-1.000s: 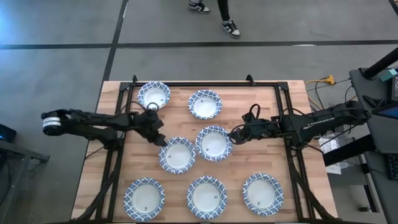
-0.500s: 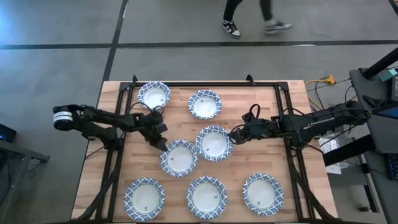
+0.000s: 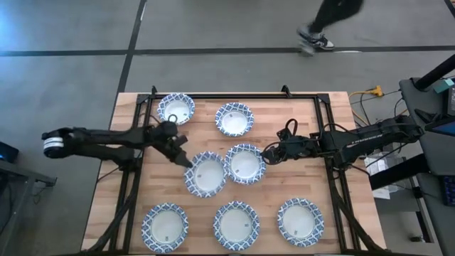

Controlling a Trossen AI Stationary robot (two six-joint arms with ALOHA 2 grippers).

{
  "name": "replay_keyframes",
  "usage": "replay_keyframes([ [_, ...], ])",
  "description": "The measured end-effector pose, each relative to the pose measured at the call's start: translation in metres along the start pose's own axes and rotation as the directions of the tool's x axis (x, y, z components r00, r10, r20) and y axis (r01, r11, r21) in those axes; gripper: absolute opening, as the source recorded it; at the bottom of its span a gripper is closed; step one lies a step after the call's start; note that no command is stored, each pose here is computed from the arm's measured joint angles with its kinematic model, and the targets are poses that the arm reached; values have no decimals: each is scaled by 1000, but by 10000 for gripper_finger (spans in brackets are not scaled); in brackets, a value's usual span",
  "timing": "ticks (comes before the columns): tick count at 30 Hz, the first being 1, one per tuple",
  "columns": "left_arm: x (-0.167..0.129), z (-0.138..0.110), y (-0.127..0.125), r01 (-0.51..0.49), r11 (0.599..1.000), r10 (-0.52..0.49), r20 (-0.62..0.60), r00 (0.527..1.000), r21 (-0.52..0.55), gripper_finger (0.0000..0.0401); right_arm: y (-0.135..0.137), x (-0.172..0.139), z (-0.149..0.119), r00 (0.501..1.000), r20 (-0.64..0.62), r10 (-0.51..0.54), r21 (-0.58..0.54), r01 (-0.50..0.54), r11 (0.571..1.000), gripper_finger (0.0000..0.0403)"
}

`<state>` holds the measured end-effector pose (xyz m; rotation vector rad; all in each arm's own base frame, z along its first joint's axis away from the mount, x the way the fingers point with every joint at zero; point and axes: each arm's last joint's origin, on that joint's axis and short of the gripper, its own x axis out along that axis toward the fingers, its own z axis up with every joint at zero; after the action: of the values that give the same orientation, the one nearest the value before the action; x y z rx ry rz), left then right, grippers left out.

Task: Nest bowls inside each other
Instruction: Stack the blue paper bowl into the center blue paper bowl

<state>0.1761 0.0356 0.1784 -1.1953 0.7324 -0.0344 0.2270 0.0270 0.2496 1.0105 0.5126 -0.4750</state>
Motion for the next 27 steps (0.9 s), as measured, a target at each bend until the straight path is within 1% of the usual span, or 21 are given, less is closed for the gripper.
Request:
replay_keyframes([
  [4,-13,10,-27,47,999,-48,109,993,9,0,0,0,0,1000,0,1,-11,-1,1000,180],
  [7,-15,23,-46,71,997,-75,134,988,32,0,0,-4,1,1000,4,9,-47,-9,999,180],
  [9,-10,34,-54,62,998,-65,134,989,27,0,0,-9,3,1000,11,21,-85,-20,996,180],
  [12,5,56,-66,42,999,-45,118,992,29,0,-1,-19,5,999,21,32,-137,-29,990,180],
  [19,56,116,-83,-13,998,9,53,999,61,0,-7,-43,10,998,32,51,-245,-41,969,180],
  [23,84,142,-83,-91,995,92,-11,996,42,0,-12,-54,12,998,58,38,-283,-20,959,180],
  [27,106,158,-78,-192,981,194,-97,976,36,0,-17,-64,13,997,63,33,-309,-12,951,180],
])
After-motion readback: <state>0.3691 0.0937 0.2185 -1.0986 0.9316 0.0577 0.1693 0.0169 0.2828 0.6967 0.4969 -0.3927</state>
